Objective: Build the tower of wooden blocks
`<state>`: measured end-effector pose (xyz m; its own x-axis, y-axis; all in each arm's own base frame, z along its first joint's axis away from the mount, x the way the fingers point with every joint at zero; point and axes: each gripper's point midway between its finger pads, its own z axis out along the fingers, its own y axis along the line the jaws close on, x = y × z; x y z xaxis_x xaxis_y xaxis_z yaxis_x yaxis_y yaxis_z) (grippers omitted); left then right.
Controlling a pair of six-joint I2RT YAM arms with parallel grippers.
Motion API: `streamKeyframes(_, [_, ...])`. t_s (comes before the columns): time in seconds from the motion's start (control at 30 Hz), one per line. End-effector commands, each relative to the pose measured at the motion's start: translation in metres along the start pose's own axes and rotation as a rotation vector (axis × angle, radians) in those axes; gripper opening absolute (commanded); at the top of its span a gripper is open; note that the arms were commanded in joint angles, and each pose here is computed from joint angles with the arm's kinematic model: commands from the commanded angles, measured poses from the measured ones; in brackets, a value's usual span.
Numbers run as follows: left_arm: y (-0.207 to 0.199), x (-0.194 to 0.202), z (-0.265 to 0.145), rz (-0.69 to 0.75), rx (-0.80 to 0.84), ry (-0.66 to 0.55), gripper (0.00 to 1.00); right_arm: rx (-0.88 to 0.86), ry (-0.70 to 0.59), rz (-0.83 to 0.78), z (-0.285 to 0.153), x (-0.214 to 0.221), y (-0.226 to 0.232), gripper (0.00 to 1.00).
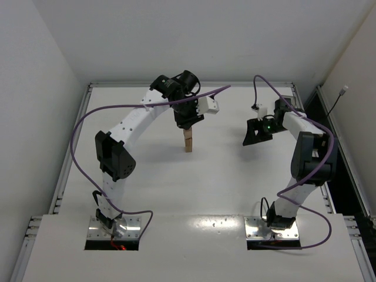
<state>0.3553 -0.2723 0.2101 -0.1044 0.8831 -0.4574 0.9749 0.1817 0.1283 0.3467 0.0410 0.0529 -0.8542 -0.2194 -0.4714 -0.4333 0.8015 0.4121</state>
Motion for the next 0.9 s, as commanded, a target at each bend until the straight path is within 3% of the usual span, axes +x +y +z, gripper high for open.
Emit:
streamKeyframes(0.0, [0.0014, 0.0005, 0.0013, -0.012, 0.006, -0.005, 0.2, -0.001, -0.051, -0.05, -0.005, -0.0188, -0.003, 0.66])
streamKeyframes(0.87, [0.0082, 0.0058, 0.0052, -0.031, -0.008, 0.015, 0.3, -0.007, -0.038, -0.03, -0.002, -0.0168, -0.0042, 0.66])
